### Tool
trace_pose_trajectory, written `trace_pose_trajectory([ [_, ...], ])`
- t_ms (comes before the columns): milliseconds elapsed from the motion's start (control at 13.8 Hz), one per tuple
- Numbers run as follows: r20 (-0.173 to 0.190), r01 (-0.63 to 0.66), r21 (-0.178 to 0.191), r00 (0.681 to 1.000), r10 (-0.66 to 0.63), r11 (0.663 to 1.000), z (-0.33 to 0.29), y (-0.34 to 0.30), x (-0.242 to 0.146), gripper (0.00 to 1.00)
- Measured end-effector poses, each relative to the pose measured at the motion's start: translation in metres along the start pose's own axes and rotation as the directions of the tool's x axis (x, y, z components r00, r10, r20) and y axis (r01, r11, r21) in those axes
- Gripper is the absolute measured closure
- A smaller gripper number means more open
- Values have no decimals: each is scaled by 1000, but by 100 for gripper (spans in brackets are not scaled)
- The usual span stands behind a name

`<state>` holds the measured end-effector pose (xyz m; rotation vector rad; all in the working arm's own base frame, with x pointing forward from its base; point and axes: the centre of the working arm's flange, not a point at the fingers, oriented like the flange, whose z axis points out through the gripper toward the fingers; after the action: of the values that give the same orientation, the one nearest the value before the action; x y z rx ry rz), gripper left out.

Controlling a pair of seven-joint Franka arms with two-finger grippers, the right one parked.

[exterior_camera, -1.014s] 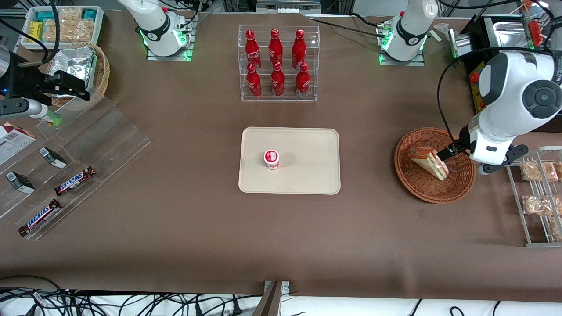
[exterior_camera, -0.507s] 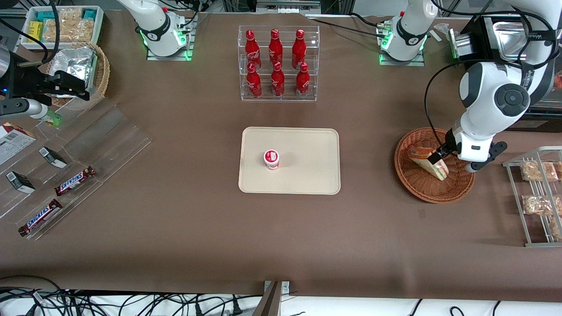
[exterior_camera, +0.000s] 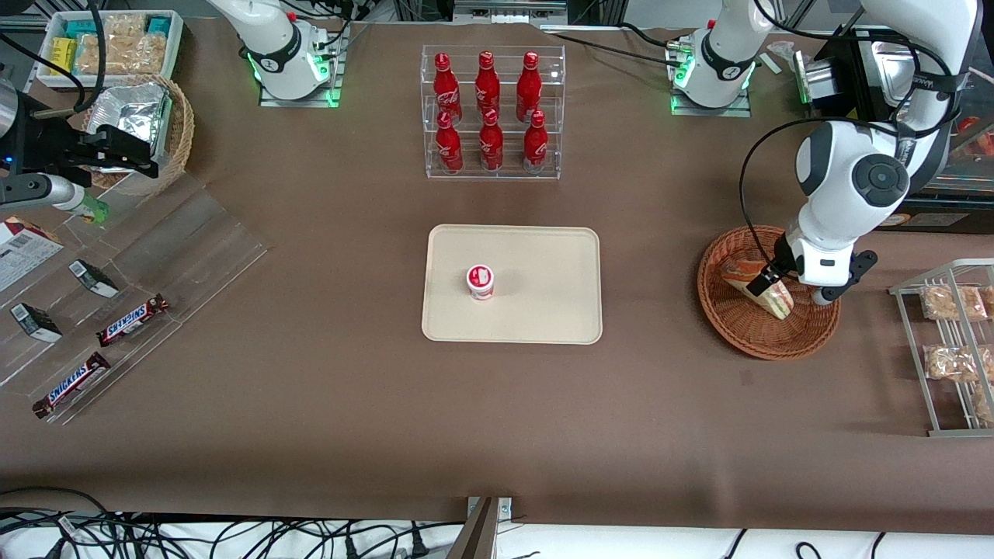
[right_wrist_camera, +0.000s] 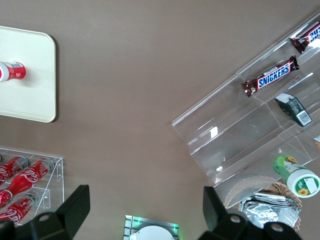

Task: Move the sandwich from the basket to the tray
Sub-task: 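Close the left gripper on the sandwich's wrapped edge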

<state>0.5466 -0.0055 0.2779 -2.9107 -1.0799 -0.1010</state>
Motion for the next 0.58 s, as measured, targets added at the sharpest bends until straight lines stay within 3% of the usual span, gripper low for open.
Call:
trace_pose_trajectory([
  [580, 5, -15, 28, 1000, 15, 999, 33, -7, 0, 0],
])
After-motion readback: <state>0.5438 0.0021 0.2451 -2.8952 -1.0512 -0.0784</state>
